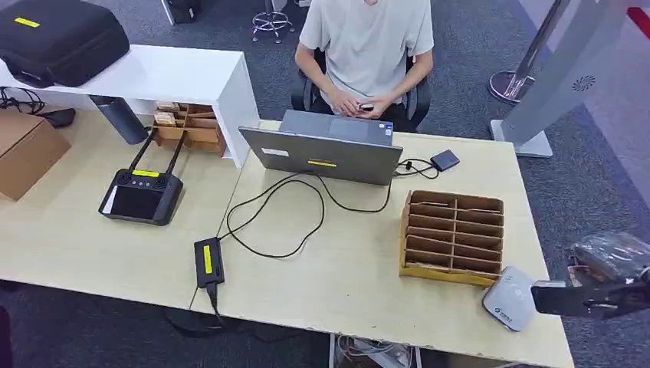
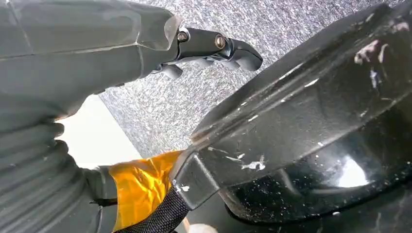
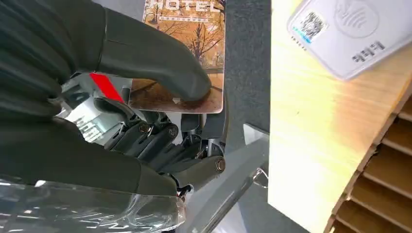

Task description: Pass the card to the sensor for recognition and then transmit it.

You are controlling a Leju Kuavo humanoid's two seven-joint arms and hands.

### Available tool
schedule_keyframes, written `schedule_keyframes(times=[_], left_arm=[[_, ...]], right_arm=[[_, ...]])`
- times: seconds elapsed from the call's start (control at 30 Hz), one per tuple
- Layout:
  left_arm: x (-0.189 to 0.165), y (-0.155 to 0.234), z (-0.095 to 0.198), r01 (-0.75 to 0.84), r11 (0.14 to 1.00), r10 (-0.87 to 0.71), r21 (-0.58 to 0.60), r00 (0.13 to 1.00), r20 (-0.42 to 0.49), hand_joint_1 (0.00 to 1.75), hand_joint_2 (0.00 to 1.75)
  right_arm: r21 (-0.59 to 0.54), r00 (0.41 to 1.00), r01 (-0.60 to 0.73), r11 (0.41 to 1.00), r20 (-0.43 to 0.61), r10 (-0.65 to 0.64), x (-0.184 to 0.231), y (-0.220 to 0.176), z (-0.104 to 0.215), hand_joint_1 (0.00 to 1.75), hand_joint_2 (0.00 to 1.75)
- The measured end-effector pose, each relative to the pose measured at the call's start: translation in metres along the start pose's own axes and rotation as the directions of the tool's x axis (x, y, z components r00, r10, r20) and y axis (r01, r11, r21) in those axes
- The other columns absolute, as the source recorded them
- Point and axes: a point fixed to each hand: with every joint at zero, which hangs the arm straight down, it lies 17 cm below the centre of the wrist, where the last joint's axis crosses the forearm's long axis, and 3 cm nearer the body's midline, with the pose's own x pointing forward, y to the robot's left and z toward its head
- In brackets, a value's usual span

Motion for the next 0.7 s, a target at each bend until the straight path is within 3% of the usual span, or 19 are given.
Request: schedule_keyframes(times=[0.2, 0.43, 0.57, 0.7], left_arm=[[-0.002, 0.001, 0.0, -0.017, 1.0, 0.017, 0.004, 1.0, -0.015, 0.0, 1.75], [-0.002, 0.001, 0.0, -0.018, 1.0, 0.018, 0.004, 1.0, -0.016, 0.0, 1.75], [-0.002, 0.002, 0.0, -0.027, 1.0, 0.027, 0.009, 0.999, -0.024, 0.0, 1.75], [-0.001, 0.003, -0.001, -0.031, 0.999, 0.031, 0.012, 0.999, -0.024, 0.0, 1.75]], right_arm=[[0.001, 1.0, 0.025, 1.0, 0.004, -0.025, 0.015, 0.046, -0.004, 1.75, 1.75], [0.004, 1.0, 0.024, 1.0, 0.004, -0.024, 0.016, 0.049, -0.004, 1.75, 1.75], [0.045, 0.999, 0.047, 0.998, 0.007, -0.048, 0.03, 0.094, -0.007, 1.75, 1.75], [0.028, 0.999, 0.051, 0.998, 0.015, -0.051, 0.037, 0.1, -0.011, 1.75, 1.75]])
